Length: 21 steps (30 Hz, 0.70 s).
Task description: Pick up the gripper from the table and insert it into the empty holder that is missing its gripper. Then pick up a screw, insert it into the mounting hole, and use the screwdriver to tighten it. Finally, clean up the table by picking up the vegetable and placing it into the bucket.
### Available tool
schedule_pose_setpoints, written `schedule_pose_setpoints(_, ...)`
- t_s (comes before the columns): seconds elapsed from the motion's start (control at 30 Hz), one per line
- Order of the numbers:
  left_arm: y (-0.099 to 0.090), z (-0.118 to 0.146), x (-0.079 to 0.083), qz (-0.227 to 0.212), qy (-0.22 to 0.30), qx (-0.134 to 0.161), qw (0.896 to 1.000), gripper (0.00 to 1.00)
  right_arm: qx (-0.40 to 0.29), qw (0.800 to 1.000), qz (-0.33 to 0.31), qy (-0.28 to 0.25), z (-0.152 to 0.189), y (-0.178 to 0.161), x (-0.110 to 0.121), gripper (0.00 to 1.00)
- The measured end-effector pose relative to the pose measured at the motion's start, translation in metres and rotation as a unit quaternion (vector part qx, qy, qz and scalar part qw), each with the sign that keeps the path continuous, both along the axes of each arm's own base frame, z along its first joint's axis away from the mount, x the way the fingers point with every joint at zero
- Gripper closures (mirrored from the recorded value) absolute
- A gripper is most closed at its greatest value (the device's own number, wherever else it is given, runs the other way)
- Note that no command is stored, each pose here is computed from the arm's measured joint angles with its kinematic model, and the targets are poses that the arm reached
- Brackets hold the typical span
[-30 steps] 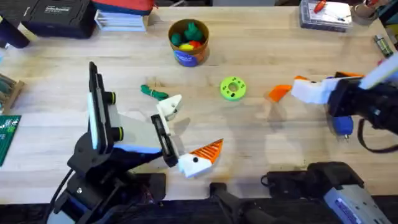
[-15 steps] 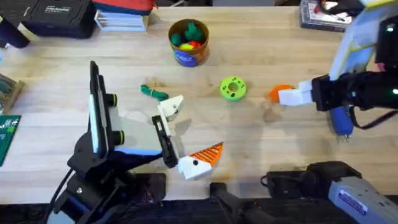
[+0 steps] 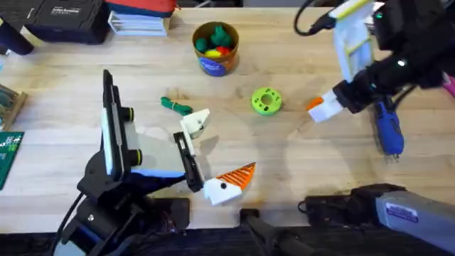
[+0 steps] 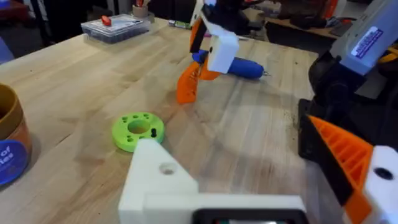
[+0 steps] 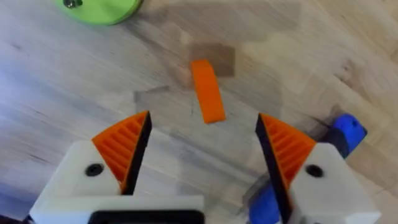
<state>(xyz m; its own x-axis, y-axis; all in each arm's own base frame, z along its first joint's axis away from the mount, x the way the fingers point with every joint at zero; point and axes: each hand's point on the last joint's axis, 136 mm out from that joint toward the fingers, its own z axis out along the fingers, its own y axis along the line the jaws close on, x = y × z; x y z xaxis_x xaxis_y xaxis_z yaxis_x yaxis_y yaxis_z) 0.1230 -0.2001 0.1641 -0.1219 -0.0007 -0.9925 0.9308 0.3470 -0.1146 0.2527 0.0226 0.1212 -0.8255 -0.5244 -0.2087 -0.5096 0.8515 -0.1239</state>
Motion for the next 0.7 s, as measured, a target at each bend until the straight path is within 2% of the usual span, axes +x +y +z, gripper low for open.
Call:
schedule_pose_setpoints(0.1, 0.000, 0.000, 0.000, 0.000, 0.000, 0.000, 1.000, 0.015, -0.017, 0.999, 0.016, 0.027, -0.011, 0.000, 0.005, 0.008)
schedule_pose_setpoints(0.33, 0.000, 0.000, 0.000, 0.000, 0.000, 0.000, 1.000, 0.015, -0.031, 0.997, 0.038, 0.060, -0.026, 0.002, 0.005, 0.143)
schedule_pose_setpoints(0.43, 0.000, 0.000, 0.000, 0.000, 0.000, 0.000, 1.000, 0.015, -0.032, 0.997, 0.041, 0.059, -0.026, 0.002, 0.005, 0.301)
schedule_pose_setpoints(0.7, 0.000, 0.000, 0.000, 0.000, 0.000, 0.000, 1.000, 0.015, -0.038, 0.997, 0.046, 0.051, -0.026, 0.000, 0.009, 0.939)
